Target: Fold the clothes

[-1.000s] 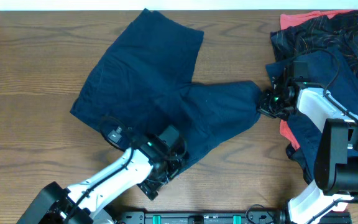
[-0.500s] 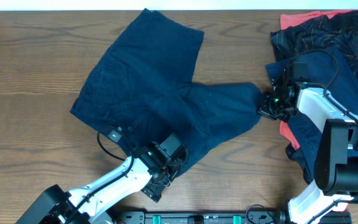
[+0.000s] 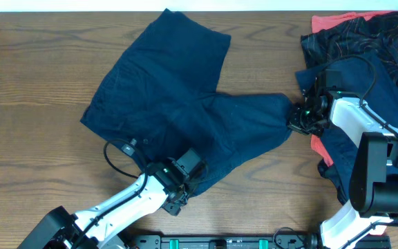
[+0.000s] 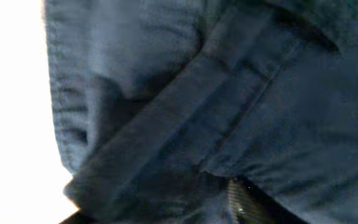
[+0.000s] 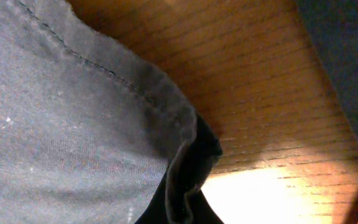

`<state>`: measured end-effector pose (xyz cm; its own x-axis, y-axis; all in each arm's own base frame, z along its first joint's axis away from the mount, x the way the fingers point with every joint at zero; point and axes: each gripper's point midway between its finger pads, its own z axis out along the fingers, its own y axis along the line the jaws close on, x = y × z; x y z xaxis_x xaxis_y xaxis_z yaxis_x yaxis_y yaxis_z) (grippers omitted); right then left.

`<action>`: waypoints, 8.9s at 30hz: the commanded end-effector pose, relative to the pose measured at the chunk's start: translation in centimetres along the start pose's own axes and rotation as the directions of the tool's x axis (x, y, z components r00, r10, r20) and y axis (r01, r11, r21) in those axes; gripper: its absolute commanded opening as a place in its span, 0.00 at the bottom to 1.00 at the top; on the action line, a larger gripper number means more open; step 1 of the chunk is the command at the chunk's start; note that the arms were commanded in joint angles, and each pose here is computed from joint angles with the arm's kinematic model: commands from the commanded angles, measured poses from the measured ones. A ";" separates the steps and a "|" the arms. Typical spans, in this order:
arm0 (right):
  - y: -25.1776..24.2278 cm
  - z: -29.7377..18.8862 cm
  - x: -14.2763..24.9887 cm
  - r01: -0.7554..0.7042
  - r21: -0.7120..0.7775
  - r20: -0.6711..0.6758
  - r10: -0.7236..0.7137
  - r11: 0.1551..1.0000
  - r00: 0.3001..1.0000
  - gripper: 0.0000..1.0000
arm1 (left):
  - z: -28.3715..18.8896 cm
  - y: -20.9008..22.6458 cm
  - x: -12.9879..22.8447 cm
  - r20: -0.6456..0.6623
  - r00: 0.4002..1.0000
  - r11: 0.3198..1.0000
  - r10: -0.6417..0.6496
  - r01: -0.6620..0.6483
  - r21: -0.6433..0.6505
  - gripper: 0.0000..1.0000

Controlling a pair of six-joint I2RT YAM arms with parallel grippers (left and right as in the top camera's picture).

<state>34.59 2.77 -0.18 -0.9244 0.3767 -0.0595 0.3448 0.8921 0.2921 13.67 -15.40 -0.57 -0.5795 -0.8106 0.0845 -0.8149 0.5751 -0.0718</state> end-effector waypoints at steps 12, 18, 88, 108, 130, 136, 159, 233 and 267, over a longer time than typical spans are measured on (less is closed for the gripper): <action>0.1 -1.3 -0.9 0.026 0.023 0.041 -0.027 0.999 0.999 0.01 | -1.5 0.9 -2.8 0.085 0.988 0.991 0.129 -0.131 0.018 0.06; 0.9 -4.1 -1.3 0.041 0.005 0.099 -0.041 0.999 0.994 0.01 | -3.6 0.2 -2.7 0.112 0.958 0.956 0.266 -0.276 0.094 0.06; 21.0 -0.7 -9.0 0.532 -0.145 0.503 -0.401 0.834 0.766 0.99 | -6.6 -5.5 -24.8 0.290 0.957 0.914 -0.019 -0.101 0.394 0.98; 10.0 4.7 -4.3 0.406 0.168 0.130 -0.428 0.899 0.894 0.58 | -5.0 -2.6 -25.4 0.352 0.935 0.961 0.039 -0.132 0.242 0.98; 11.3 -5.0 -6.8 0.348 0.204 0.332 -0.399 0.915 0.855 0.67 | -0.9 -5.4 -24.3 0.251 0.946 0.906 0.205 -0.281 0.317 0.11; 15.1 -4.3 -3.7 0.509 -0.004 0.268 -0.489 0.861 0.830 0.41 | -2.4 -4.7 -23.4 0.237 0.929 0.899 0.284 -0.344 0.272 0.06; 27.5 6.2 21.1 0.786 -0.433 -0.001 -0.873 0.441 0.488 0.01 | -20.5 -2.5 -18.3 0.425 0.862 0.834 0.277 -0.436 0.340 0.06; 18.3 -7.0 11.2 0.629 -0.236 -0.051 -0.656 0.741 0.753 0.15 | -6.1 -17.7 -20.3 0.422 0.721 0.715 0.549 -0.667 0.208 0.60; 19.0 -1.7 1.9 0.635 0.204 0.021 -0.652 0.745 0.758 0.47 | -7.0 -9.5 -14.1 0.038 0.763 0.742 0.645 -0.637 0.210 0.98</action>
<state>36.61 20.43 3.12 -0.9381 -0.3064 -0.1613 -0.3164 0.9478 0.0402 27.25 -8.24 3.26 -0.9454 -0.2994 0.1286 -0.3228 0.9144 -0.2441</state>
